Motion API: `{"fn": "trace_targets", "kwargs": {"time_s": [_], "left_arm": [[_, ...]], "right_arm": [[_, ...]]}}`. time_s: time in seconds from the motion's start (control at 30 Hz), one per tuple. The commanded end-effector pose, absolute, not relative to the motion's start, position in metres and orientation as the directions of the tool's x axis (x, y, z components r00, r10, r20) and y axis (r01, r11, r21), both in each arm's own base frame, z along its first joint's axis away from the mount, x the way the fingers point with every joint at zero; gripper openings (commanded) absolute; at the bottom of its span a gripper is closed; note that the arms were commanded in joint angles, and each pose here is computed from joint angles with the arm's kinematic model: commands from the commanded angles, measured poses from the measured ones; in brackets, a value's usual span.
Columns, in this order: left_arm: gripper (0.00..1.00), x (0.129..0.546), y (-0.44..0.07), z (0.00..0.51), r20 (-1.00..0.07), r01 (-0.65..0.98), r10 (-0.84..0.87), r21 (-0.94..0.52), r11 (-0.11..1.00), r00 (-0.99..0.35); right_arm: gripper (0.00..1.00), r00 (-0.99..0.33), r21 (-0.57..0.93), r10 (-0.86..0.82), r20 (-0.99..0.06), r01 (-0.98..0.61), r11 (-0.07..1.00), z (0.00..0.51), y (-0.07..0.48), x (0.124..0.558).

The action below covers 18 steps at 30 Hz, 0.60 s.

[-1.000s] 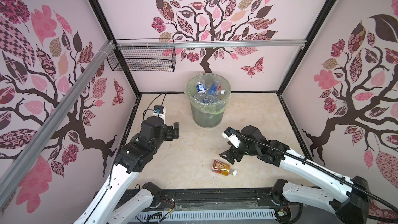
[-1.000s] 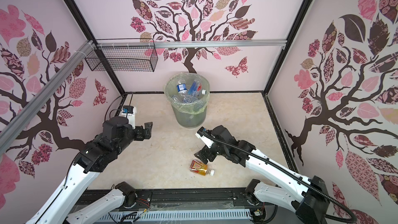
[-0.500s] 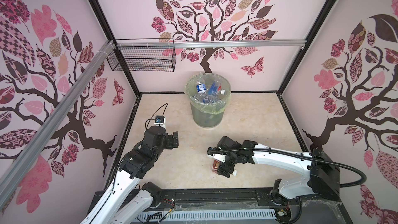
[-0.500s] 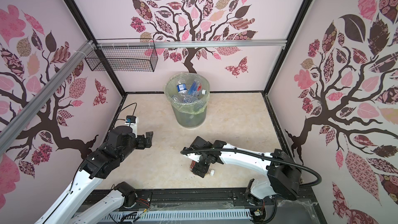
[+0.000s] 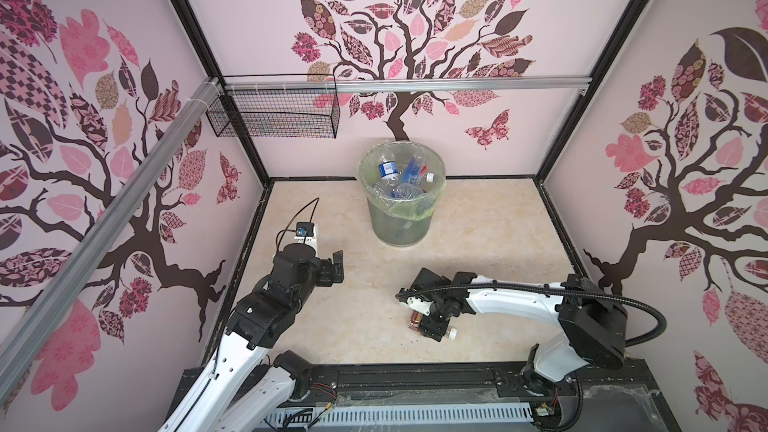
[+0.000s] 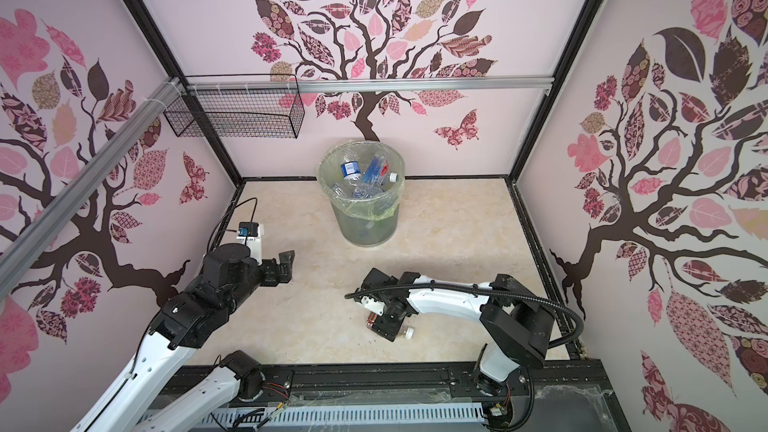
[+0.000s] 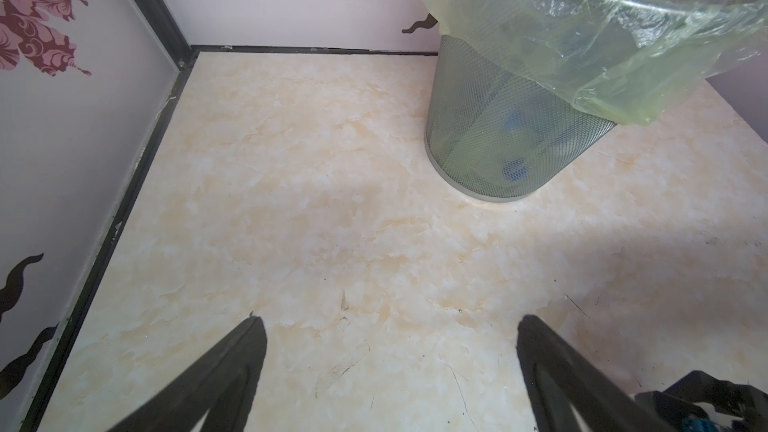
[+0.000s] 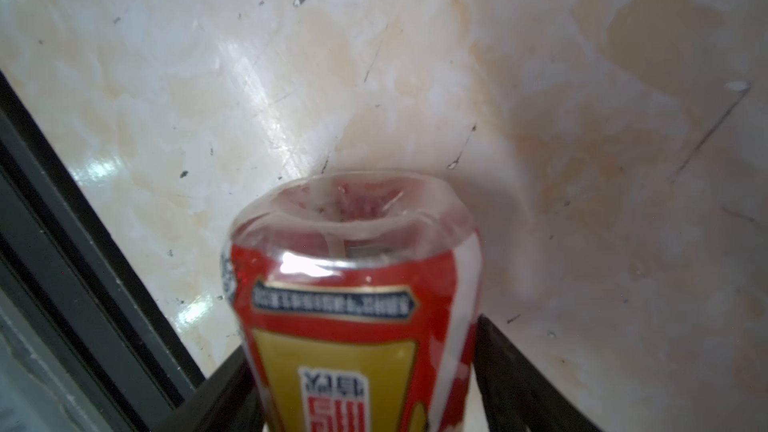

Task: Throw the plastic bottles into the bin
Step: 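Draw the left gripper back while the right gripper reaches for the red-gold bottle, then grasp the red-gold drink bottle with the right gripper and lift it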

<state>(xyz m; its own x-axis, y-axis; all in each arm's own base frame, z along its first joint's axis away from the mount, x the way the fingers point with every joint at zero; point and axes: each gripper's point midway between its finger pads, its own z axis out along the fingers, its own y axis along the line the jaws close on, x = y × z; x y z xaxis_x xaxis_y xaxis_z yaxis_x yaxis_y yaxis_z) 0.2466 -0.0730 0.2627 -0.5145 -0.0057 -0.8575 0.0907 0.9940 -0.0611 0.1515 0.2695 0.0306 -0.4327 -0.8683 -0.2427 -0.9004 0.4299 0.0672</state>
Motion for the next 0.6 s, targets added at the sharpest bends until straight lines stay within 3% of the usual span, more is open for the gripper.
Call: {"fn": "trace_targets", "kwargs": {"time_s": [0.0, 0.23, 0.57], "left_arm": [[0.98, 0.248, -0.075, 0.257, -0.854, 0.089, -0.022, -0.08, 0.993, -0.52], [0.98, 0.248, -0.073, 0.256, -0.853, 0.085, -0.023, -0.079, 0.993, -0.521], [0.98, 0.249, -0.076, 0.258, -0.856, 0.094, -0.03, -0.091, 0.991, -0.516]], "right_arm": [[0.73, -0.443, 0.05, -0.86, -0.252, -0.894, 0.446, 0.033, 0.277, 0.158], [0.52, -0.45, 0.044, -0.831, -0.326, -0.886, 0.462, 0.052, 0.285, 0.164], [0.46, -0.366, -0.035, -0.61, -0.703, -0.839, 0.543, 0.18, 0.288, 0.194]]}}
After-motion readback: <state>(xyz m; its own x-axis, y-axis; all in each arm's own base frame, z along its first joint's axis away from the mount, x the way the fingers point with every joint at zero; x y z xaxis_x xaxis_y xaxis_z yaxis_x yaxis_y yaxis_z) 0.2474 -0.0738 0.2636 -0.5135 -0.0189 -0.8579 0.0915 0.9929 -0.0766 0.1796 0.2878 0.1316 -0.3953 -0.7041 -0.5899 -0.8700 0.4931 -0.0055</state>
